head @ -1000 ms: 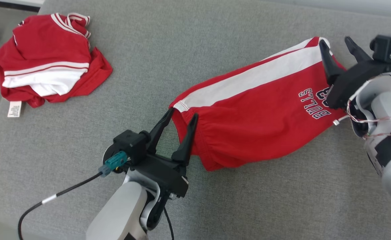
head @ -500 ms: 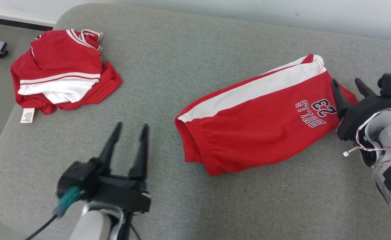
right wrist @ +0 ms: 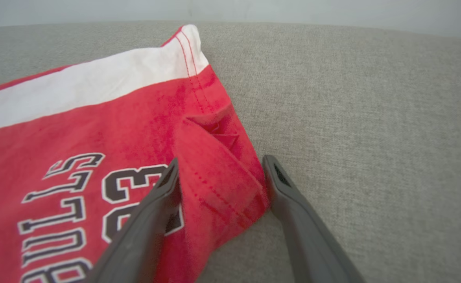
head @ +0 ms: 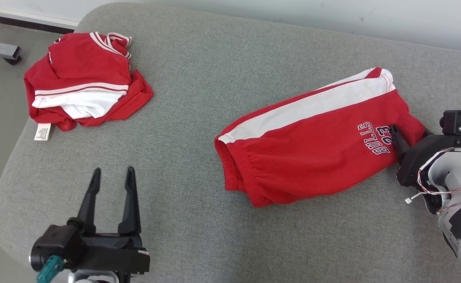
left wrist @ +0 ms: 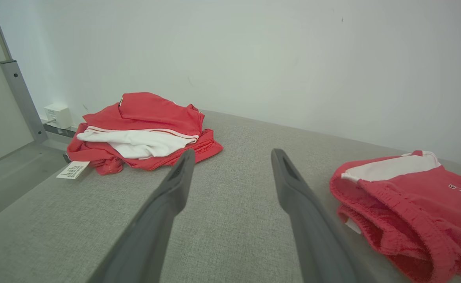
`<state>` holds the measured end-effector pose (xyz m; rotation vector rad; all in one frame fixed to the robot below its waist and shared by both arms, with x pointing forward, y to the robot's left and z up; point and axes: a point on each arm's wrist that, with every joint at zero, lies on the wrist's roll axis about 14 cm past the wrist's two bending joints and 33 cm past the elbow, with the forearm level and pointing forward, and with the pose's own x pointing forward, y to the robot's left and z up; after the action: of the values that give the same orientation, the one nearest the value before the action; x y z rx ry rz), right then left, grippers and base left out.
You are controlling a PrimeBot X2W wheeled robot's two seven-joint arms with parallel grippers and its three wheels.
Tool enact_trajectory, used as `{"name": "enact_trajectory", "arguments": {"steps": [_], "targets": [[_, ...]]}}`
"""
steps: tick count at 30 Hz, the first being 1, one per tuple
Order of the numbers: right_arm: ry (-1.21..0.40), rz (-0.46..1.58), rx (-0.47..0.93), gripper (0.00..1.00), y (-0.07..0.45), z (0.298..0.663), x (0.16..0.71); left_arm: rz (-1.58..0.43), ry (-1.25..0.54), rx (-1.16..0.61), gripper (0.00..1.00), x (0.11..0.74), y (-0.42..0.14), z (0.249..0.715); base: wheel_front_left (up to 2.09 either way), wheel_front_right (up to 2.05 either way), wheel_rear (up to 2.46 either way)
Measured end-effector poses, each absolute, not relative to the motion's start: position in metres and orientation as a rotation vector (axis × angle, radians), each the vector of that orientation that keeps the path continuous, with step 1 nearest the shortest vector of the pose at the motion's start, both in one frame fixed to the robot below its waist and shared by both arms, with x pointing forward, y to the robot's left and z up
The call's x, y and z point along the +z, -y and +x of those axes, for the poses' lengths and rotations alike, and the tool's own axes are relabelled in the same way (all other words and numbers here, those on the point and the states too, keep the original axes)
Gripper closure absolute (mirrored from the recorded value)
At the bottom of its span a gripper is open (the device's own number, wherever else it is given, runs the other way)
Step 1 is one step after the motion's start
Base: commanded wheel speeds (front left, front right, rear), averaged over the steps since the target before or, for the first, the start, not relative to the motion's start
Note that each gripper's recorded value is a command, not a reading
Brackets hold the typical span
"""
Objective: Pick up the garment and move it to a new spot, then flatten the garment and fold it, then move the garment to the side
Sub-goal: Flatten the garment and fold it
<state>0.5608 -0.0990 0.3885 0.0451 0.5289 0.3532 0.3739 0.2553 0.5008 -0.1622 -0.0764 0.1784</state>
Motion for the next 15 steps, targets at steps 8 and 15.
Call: {"name": "enact_trajectory", "arguments": {"steps": [8, 15], "targets": [[-0.513, 0.130, 0.340, 1.00, 0.095, 0.553, 0.396, -0.192, 0.079, 0.158, 0.00, 0.501, -0.247, 0.370, 0.00, 0.00, 0.00], [-0.451, 0.192, 0.309, 1.00, 0.111, 0.530, 0.401, -0.191, 0.081, 0.147, 0.00, 0.501, -0.243, 0.367, 0.00, 0.00, 0.00]]}}
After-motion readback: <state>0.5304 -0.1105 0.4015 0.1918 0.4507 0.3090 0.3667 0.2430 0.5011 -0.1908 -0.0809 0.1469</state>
